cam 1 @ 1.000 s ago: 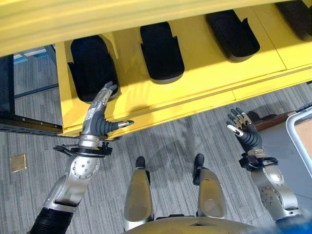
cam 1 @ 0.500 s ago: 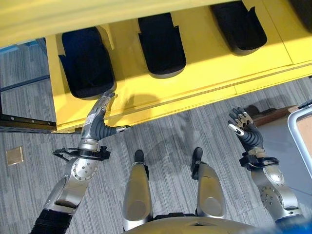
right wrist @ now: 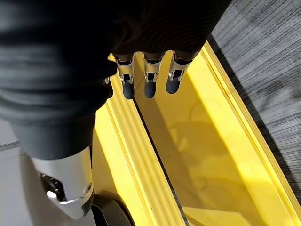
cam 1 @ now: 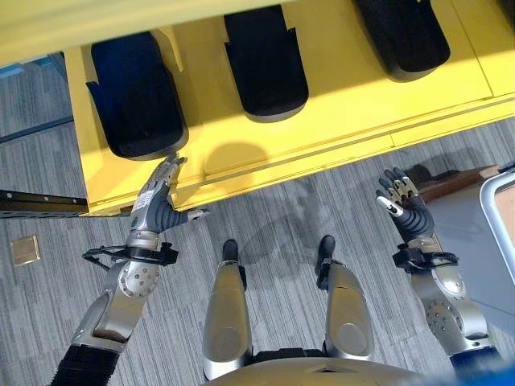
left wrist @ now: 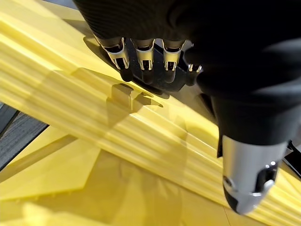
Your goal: Move parts from the plastic box to the shelf.
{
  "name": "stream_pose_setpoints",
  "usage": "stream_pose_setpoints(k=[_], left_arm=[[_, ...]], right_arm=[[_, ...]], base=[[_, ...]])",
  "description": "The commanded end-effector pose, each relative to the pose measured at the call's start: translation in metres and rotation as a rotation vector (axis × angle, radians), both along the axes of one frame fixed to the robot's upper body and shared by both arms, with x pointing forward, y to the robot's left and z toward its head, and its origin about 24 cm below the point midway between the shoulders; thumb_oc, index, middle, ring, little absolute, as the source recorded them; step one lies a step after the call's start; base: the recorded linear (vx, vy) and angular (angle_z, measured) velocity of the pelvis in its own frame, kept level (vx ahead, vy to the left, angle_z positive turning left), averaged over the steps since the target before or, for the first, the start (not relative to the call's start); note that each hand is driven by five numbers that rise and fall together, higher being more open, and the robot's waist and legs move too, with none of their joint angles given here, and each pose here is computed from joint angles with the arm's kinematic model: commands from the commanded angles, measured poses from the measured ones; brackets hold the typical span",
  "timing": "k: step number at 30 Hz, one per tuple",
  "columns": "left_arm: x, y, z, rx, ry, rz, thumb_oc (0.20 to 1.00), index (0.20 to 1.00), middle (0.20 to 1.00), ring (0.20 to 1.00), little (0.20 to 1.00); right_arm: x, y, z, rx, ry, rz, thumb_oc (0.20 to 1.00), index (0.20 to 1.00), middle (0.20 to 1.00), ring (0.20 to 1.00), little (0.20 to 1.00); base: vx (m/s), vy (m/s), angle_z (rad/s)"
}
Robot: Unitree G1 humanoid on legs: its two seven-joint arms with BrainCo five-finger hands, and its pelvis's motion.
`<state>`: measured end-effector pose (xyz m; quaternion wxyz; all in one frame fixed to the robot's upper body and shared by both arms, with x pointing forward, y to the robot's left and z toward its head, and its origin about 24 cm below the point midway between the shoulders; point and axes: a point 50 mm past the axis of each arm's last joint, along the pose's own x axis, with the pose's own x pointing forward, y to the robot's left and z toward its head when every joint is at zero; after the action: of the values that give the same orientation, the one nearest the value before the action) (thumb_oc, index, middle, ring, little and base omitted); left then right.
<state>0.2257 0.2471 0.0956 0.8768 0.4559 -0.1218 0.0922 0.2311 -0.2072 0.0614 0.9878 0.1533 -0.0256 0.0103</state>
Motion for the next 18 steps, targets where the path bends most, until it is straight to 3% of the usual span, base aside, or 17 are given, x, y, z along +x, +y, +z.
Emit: stream_pose_setpoints(k=[1, 18], left_arm=[[-0.001, 0.009, 0.01, 0.065, -0.069, 0.041, 1.0, 1.0, 1.0, 1.0, 1.0], [0.012, 0.018, 0.002, 0.045, -0.048, 0.126, 1.0, 1.0, 1.0, 1.0, 1.0]], right_arm=[[0.002, -0.001, 0.024, 0.017, -0.134, -0.026, 1.0, 1.0, 1.0, 1.0, 1.0], [0.007, 0.004, 0.024, 0.041, -0.136, -0.031, 1.0, 1.0, 1.0, 1.0, 1.0]], base=[[-0.01, 0.004, -0.05], [0.0, 0.002, -0.01]])
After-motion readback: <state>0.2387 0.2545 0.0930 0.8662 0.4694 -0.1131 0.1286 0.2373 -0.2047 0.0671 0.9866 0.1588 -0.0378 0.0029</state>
